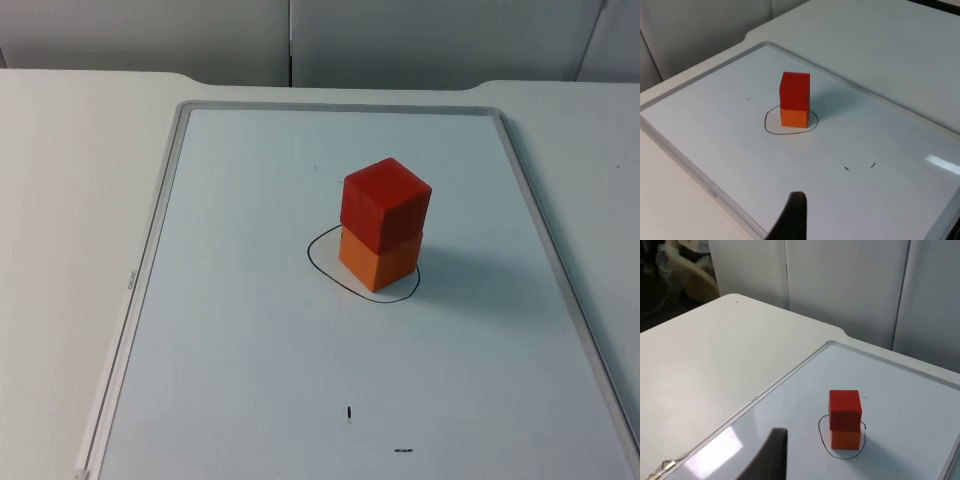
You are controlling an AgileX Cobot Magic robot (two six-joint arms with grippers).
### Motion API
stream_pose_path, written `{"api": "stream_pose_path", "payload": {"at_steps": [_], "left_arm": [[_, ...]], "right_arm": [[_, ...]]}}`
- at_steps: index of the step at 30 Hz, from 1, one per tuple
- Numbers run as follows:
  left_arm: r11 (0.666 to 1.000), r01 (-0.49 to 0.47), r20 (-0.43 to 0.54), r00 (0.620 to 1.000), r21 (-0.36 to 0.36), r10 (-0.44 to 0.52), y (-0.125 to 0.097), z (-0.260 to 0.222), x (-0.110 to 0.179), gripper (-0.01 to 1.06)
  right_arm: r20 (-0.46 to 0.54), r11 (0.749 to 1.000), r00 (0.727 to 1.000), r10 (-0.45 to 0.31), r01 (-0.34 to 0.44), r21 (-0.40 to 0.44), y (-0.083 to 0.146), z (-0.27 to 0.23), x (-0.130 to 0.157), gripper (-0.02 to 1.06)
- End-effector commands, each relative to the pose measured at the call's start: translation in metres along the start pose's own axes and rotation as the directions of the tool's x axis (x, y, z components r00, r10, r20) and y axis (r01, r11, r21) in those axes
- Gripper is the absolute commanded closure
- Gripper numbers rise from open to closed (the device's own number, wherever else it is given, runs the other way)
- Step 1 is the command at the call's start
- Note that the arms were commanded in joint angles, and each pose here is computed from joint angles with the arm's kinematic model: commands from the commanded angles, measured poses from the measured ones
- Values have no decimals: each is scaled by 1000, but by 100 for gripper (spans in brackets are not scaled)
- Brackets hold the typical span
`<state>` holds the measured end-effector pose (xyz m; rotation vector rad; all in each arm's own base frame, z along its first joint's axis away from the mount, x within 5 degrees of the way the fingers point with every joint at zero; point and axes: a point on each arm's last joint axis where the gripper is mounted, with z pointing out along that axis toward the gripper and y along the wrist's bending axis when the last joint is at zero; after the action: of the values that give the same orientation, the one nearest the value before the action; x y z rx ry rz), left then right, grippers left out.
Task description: Pick up one cube with the left hand and another cube with the right hand. First place the cube in the right hand at the target position, then stack the cube in the left hand on top.
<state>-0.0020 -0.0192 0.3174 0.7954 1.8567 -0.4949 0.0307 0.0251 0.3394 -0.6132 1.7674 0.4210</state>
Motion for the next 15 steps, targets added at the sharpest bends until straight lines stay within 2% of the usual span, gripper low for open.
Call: {"api": "stream_pose_path", "payload": {"at_steps": [1, 2, 4, 6, 10, 15], "left_arm": [[997, 60, 4, 998, -40, -60, 1, -4, 20, 20], [997, 60, 4, 998, -40, -60, 1, -4, 20, 20], [991, 100, 23, 995, -91, -99, 4, -12, 29, 20], [983, 123, -2, 992, -138, -125, 8, -13, 32, 20], [980, 110, -77, 989, -163, -123, 10, -8, 42, 20], [979, 121, -51, 990, -164, -130, 11, -2, 43, 20]], "right_arm": [[20, 1000, 999, 26, -26, -4, 1, -4, 4, 0], [20, 1000, 999, 26, -26, -4, 1, -4, 4, 0], [23, 1000, 999, 30, -30, -4, 1, -7, 6, 0], [22, 1000, 999, 30, -30, -4, 1, -9, 7, 0], [19, 1000, 999, 28, -28, -3, 1, -8, 7, 0], [19, 1000, 999, 26, -26, -1, 1, -8, 7, 0]]}}
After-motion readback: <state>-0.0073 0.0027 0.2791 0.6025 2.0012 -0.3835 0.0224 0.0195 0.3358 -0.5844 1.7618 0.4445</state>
